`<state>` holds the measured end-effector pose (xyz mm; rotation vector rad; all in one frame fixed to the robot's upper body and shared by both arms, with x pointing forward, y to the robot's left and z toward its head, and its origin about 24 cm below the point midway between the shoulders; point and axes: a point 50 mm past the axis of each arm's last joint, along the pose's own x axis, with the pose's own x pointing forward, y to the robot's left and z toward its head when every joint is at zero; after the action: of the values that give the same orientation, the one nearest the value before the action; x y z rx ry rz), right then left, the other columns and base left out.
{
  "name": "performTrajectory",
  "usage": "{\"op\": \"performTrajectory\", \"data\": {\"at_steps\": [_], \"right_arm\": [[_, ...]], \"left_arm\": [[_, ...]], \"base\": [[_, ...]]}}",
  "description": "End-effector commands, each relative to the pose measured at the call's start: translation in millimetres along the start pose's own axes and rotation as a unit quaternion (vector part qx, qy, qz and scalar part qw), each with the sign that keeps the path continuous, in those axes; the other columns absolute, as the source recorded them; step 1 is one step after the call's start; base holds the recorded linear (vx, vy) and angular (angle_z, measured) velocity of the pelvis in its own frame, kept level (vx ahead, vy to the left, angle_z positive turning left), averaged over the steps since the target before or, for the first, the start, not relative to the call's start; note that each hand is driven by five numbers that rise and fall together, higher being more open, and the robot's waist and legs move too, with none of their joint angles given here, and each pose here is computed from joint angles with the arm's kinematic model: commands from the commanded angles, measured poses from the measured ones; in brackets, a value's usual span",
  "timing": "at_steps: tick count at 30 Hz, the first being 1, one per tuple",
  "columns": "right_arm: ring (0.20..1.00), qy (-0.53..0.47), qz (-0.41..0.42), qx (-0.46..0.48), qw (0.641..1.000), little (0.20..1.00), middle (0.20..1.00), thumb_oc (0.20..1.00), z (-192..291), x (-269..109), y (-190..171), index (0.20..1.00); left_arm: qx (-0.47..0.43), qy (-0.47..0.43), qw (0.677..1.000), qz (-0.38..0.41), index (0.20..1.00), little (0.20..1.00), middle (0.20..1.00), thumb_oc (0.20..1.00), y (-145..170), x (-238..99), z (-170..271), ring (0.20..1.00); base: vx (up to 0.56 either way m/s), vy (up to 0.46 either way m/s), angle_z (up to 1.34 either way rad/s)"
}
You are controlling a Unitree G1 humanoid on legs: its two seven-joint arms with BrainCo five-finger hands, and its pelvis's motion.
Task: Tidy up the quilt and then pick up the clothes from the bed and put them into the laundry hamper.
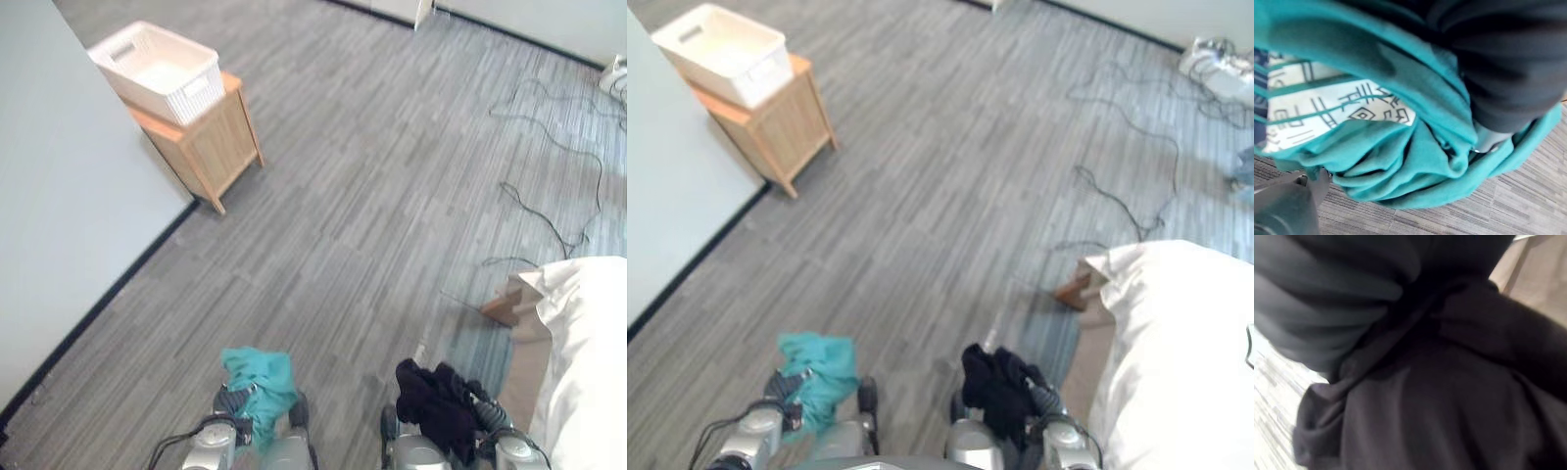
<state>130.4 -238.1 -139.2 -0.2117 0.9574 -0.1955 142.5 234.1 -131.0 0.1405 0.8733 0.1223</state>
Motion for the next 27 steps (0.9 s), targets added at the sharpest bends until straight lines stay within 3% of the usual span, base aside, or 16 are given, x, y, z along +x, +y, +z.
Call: {"op": "performTrajectory", "data": {"at_steps": [1, 4, 6, 13, 20, 27], "right_arm": [[0.200, -0.026, -0.036, -0.051, 0.998, 0.200, 0.200, 0.200, 22, 8, -29, 0.200], [0.200, -0.073, -0.052, -0.073, 0.993, 0.200, 0.200, 0.200, 54, 12, -25, 0.200], [0.200, -0.079, -0.054, -0.078, 0.992, 0.200, 0.200, 0.200, 57, 12, -25, 0.200], [0.200, -0.101, -0.059, -0.119, 0.986, 0.200, 0.200, 0.200, 69, 13, -23, 0.200], [0.200, -0.066, -0.040, -0.113, 0.991, 0.200, 0.200, 0.200, 53, 14, -7, 0.200], [0.200, -0.061, -0.035, -0.082, 0.994, 0.200, 0.200, 0.200, 50, 14, -4, 0.200]], "left_arm": [[0.055, -0.026, 0.997, -0.050, 0.200, 0.200, 0.200, 0.200, -52, 10, 23, 0.200], [0.049, -0.090, 0.994, -0.022, 0.200, 0.200, 0.200, 0.200, -61, 16, 62, 0.200], [0.046, -0.098, 0.994, -0.020, 0.200, 0.200, 0.200, 0.200, -61, 15, 65, 0.200], [0.060, -0.110, 0.992, -0.029, 0.200, 0.200, 0.200, 0.200, -66, 9, 61, 0.200], [0.073, -0.053, 0.996, -0.021, 0.200, 0.200, 0.200, 0.200, -62, 12, 41, 0.200], [0.113, -0.088, 0.989, -0.030, 0.200, 0.200, 0.200, 0.200, -68, 17, 64, 0.200]], "base": [[0.01, -0.240, -0.06], [0.12, -0.235, 0.04], [0.23, -0.077, -0.02], [0.49, 0.034, -0.05], [0.51, 0.058, -0.39], [0.67, -0.033, 0.80]]}}
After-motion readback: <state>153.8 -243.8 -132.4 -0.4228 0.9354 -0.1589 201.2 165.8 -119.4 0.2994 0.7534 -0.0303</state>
